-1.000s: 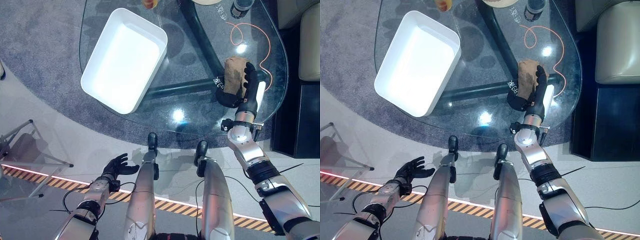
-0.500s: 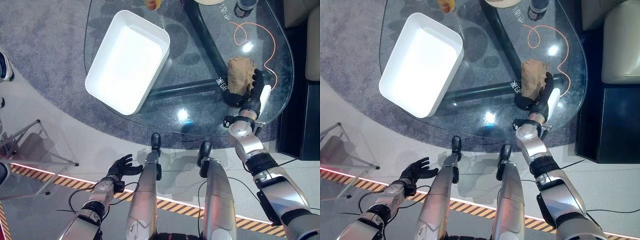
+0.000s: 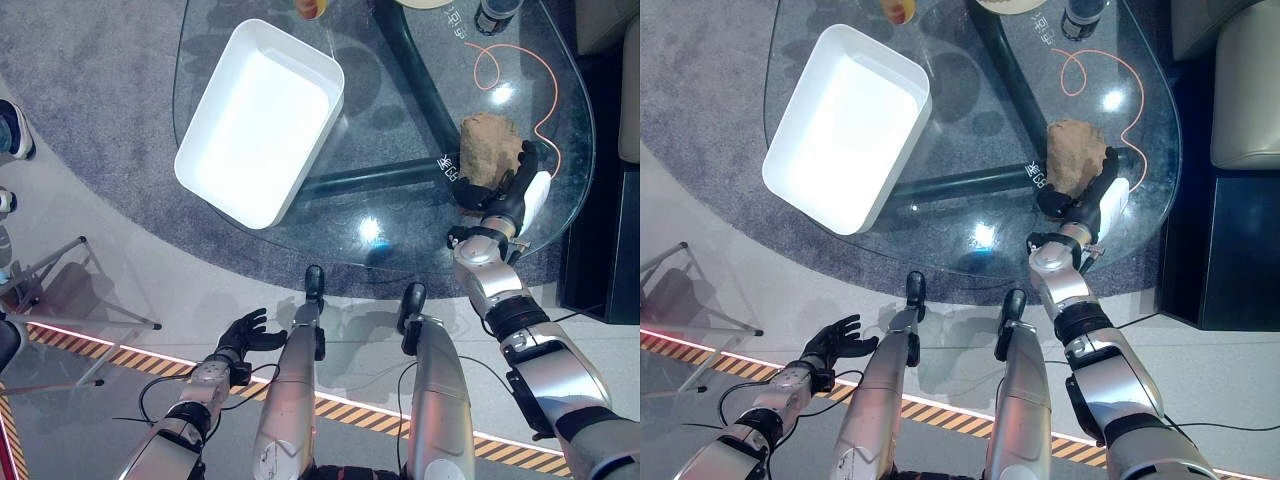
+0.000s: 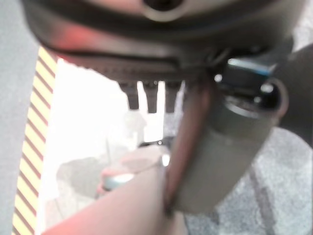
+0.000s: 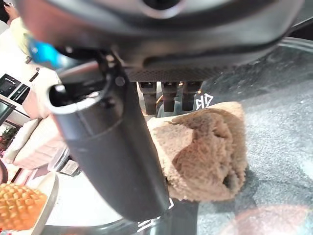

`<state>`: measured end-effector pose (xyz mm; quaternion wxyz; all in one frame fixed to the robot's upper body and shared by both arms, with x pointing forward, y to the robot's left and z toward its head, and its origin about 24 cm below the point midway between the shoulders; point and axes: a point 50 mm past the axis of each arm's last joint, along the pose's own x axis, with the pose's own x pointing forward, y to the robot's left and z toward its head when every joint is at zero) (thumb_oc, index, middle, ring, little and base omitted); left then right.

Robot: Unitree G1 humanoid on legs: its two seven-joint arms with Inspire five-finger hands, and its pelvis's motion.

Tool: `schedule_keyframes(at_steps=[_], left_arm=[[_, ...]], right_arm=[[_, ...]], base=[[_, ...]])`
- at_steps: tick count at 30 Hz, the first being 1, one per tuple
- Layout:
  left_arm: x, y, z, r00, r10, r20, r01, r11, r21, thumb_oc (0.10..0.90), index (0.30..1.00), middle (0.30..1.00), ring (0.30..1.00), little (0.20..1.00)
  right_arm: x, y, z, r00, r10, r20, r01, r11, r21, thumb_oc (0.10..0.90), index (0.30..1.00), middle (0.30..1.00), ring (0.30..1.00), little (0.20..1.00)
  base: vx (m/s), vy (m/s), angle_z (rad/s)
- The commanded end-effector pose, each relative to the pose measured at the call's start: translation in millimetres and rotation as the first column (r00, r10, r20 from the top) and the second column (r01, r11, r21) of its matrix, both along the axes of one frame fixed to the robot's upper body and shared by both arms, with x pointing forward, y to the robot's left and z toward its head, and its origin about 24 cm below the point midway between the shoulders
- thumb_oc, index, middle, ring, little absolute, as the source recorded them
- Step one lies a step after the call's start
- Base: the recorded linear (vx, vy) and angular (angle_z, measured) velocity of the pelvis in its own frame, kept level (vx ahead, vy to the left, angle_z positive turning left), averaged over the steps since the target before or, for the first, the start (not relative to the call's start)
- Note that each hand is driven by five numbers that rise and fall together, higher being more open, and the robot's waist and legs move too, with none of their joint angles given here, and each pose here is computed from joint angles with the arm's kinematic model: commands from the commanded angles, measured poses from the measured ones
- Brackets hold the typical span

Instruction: Wipe the table with a cloth and put it in the basket.

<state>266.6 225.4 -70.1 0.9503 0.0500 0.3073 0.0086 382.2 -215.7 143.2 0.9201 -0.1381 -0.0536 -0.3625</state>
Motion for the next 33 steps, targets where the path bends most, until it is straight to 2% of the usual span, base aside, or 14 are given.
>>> schedule_keyframes(at_steps=[1,10,29,30,31,32,33], left_arm=[[-27.3,-13.1,-24.2,0.996,-0.029,-0.087,0.028,1.0,-0.011,0.8,0.9,0.9,0.9,0.9],[-25.3,-15.5,-23.5,0.995,-0.036,-0.089,0.035,0.999,-0.011,0.8,0.9,0.9,0.9,0.9],[-22.0,-18.4,-21.4,0.996,-0.042,-0.084,0.041,0.999,-0.01,0.8,0.9,0.9,0.9,0.9],[-21.9,-18.7,-21.4,0.996,-0.041,-0.084,0.04,0.999,-0.011,0.8,0.9,0.9,0.9,0.9],[-22.4,-18.2,-21.7,0.996,-0.041,-0.086,0.04,0.999,-0.01,0.8,0.9,0.9,0.9,0.9],[-22.4,-17.1,-21.6,0.995,-0.039,-0.086,0.039,0.999,-0.009,0.8,0.9,0.9,0.9,0.9],[-22.5,-17.3,-21.7,0.996,-0.038,-0.086,0.038,0.999,-0.01,0.8,0.9,0.9,0.9,0.9]], right_arm=[[2.0,-11.9,36.5,0.989,-0.067,0.128,0.073,0.996,-0.044,0.8,0.9,0.9,0.9,0.9],[4.4,-12.4,29.1,0.995,-0.059,0.079,0.061,0.998,-0.023,0.8,0.9,0.9,0.9,0.9],[6.6,20.7,23.4,0.996,0.086,0.03,-0.085,0.996,-0.027,0.8,0.9,0.9,0.9,0.9],[6.5,22.2,22.8,0.995,0.092,0.027,-0.091,0.995,-0.03,0.753,0.86,0.86,0.86,0.853],[6.3,23.6,22.1,0.995,0.097,0.023,-0.096,0.995,-0.031,0.753,0.86,0.86,0.86,0.853],[6.3,25.1,21.5,0.995,0.103,0.016,-0.103,0.994,-0.03,0.407,0.564,0.564,0.564,0.507],[5.9,25.8,20.0,0.994,0.106,0.008,-0.106,0.994,-0.031,0.364,0.526,0.526,0.526,0.464]], base=[[0.0,0.0,0.0],[0.0,0.0,0.0],[0.0,0.0,0.0],[0.0,0.0,0.0],[0.0,0.0,0.0],[0.0,0.0,0.0],[0.0,0.0,0.0]])
